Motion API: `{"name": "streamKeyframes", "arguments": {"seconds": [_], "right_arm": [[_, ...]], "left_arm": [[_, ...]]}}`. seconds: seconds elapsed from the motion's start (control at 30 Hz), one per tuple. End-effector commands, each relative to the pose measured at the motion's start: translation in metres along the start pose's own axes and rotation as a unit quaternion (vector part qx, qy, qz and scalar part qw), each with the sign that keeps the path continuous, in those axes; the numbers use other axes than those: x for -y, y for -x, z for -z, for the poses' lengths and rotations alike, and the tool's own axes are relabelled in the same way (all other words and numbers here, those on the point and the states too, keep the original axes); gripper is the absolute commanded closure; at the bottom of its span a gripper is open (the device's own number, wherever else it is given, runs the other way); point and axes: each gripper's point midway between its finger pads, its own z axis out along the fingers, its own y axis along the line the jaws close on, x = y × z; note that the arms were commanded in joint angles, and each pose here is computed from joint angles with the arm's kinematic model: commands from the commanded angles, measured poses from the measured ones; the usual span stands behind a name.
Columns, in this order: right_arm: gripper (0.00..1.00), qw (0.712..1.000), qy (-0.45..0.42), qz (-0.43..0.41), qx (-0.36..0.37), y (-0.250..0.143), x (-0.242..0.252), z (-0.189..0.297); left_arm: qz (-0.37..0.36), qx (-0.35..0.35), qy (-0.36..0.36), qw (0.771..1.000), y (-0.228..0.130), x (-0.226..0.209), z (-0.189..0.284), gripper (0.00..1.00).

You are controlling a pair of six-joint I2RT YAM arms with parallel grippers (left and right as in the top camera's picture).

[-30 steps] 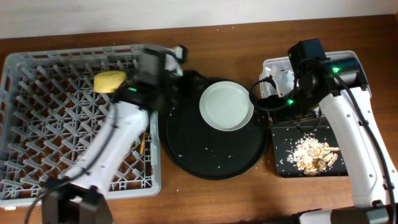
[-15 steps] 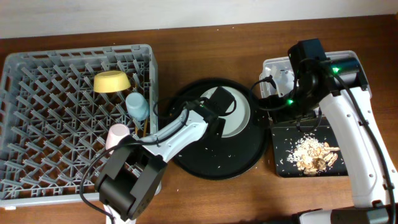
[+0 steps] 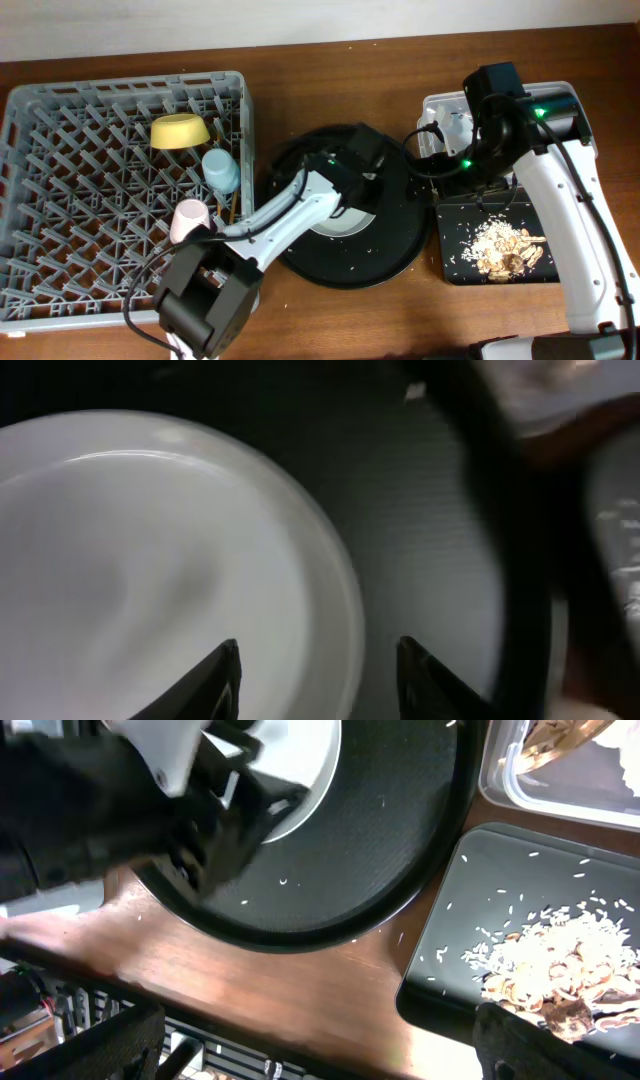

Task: Sort waste into correct bins and load items into the dishwasher rack
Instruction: 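Grasp the white plate rim with the left gripper and lift it, then stand the white plate upright in the dish rack with the left gripper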

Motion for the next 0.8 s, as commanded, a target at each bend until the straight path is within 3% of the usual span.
{"name": "streamKeyframes", "arguments": {"seconds": [0.0, 0.23, 0.33, 0.37, 0.47, 0.53, 0.67, 0.77], "right_arm": [[0.01, 1.000, -0.003, -0.001, 0.003, 0.000, 0.001, 0.002], [0.01, 1.000, -0.003, -0.001, 0.003, 0.000, 0.001, 0.002], [0.01, 1.000, -0.003, -0.001, 0.003, 0.000, 0.001, 0.002], [0.01, 1.000, -0.003, -0.001, 0.003, 0.000, 0.001, 0.002], [0.01, 1.000, -0.003, -0.001, 0.003, 0.000, 0.001, 0.002], [0.01, 1.000, -0.003, -0.001, 0.003, 0.000, 0.001, 0.002], [0.01, 1.000, -0.003, -0.001, 0.003, 0.000, 0.001, 0.002], [0.01, 1.000, -0.003, -0.001, 0.003, 0.000, 0.001, 0.002]], "left_arm": [[-0.021, -0.001, -0.047, 0.999, -0.004, 0.036, -0.009, 0.52], [-0.033, -0.049, -0.002, 0.998, -0.037, 0.026, -0.076, 0.62], [-0.032, -0.059, 0.002, 0.998, -0.043, 0.024, -0.080, 0.85], [-0.032, -0.061, 0.002, 0.998, -0.044, 0.024, -0.079, 1.00], [-0.031, -0.053, 0.015, 0.998, -0.035, 0.020, -0.075, 1.00], [-0.026, -0.045, 0.042, 0.998, -0.016, 0.012, -0.055, 1.00], [0.022, 0.027, 0.039, 0.999, 0.071, -0.023, 0.046, 1.00], [0.064, 0.086, -0.081, 0.991, 0.118, -0.039, 0.108, 1.00]]}}
